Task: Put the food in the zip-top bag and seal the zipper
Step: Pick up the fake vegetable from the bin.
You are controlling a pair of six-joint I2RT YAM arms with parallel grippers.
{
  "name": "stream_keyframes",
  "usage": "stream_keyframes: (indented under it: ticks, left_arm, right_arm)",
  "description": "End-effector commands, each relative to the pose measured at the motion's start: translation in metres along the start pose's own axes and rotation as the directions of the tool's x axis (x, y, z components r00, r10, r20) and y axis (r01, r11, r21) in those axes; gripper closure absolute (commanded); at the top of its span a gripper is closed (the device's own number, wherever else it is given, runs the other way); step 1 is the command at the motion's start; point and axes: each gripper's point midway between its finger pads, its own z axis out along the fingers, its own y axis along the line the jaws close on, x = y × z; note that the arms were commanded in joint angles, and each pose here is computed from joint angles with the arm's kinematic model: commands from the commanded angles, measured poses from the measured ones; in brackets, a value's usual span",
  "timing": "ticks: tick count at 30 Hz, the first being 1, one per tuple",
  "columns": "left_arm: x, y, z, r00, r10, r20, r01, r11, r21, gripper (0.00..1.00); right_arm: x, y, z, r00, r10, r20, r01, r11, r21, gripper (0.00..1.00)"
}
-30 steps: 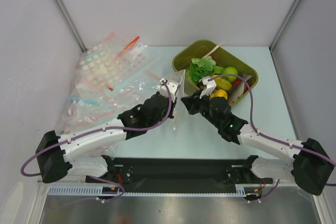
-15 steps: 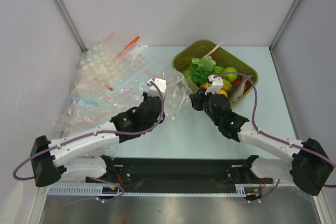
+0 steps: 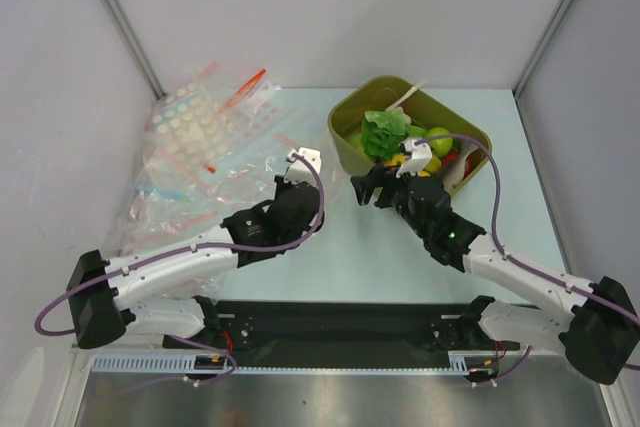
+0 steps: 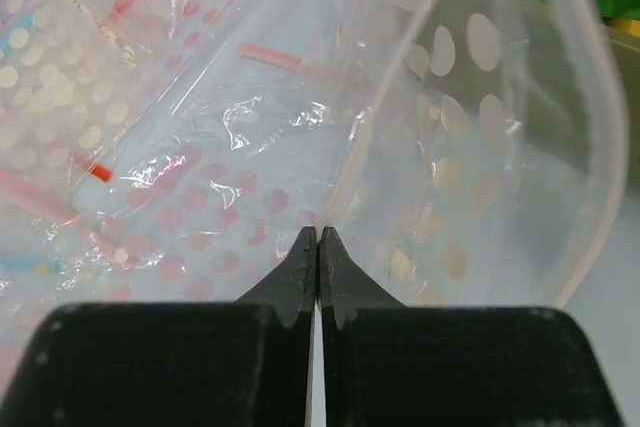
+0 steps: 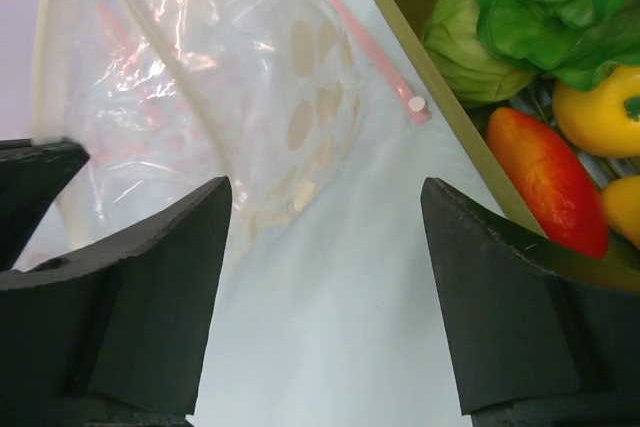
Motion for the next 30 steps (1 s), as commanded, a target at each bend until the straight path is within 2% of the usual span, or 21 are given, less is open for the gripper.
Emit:
stream_keyframes:
  ticks: [1, 6, 12, 13, 17, 21, 22, 23, 26, 27, 30]
  left_arm:
    - [-0.011, 0.004, 0.001, 0.998, -0.063, 0.016, 0.063, 0.998, -0.002, 1.0]
    - [-0.016, 0.009, -0.003, 0.996, -0.079, 0.034, 0.079, 0.997, -0.007, 1.0]
    - [-0.027, 0.034, -0.013, 0.993, -0.076, 0.086, 0.084, 0.993, -0.088, 1.0]
    - [-0.029, 0.039, -0.014, 0.993, -0.071, 0.093, 0.081, 0.991, -0.106, 1.0]
    - [-0.033, 0.048, -0.019, 0.994, 0.004, 0.107, 0.017, 0.98, -0.197, 1.0]
    - [-0.032, 0.041, -0.016, 0.992, 0.103, 0.077, -0.077, 0.955, -0.288, 1.0]
    - [-0.022, 0.039, -0.012, 0.986, 0.16, 0.037, -0.141, 0.94, -0.31, 1.0]
    - [-0.026, 0.032, -0.01, 0.992, 0.12, 0.04, -0.102, 0.949, -0.299, 1.0]
    - [-0.018, 0.012, -0.003, 0.991, 0.131, 0.007, -0.126, 0.967, -0.22, 1.0]
    - [-0.016, 0.006, -0.001, 0.991, 0.133, 0.004, -0.13, 0.974, -0.185, 1.0]
    - [-0.01, -0.012, 0.005, 0.993, 0.121, -0.006, -0.121, 0.99, -0.077, 1.0]
  right_arm:
    - [-0.032, 0.0, -0.014, 0.993, 0.017, 0.113, -0.017, 1.0, -0.003, 0.17]
    - [-0.046, -0.023, -0.027, 0.98, 0.051, 0.192, -0.067, 0.995, 0.08, 0.06]
    - [-0.056, -0.069, -0.025, 0.973, 0.088, 0.216, -0.137, 0.965, 0.225, 0.0]
    - [-0.059, -0.071, -0.023, 0.973, 0.101, 0.209, -0.147, 0.966, 0.215, 0.0]
    - [-0.06, -0.093, -0.014, 0.969, 0.154, 0.195, -0.201, 0.948, 0.247, 0.0]
    - [-0.055, -0.103, 0.001, 0.972, 0.16, 0.173, -0.205, 0.938, 0.28, 0.0]
    - [-0.054, -0.104, 0.005, 0.974, 0.156, 0.163, -0.198, 0.937, 0.288, 0.0]
    - [-0.053, -0.106, 0.008, 0.977, 0.149, 0.152, -0.189, 0.935, 0.3, 0.0]
    - [-0.048, -0.115, 0.023, 0.987, 0.114, 0.112, -0.146, 0.926, 0.349, 0.0]
    - [-0.059, -0.111, 0.029, 0.988, 0.103, 0.118, -0.138, 0.93, 0.341, 0.0]
    - [-0.045, -0.12, 0.047, 0.997, 0.069, 0.021, -0.072, 0.919, 0.387, 0.0]
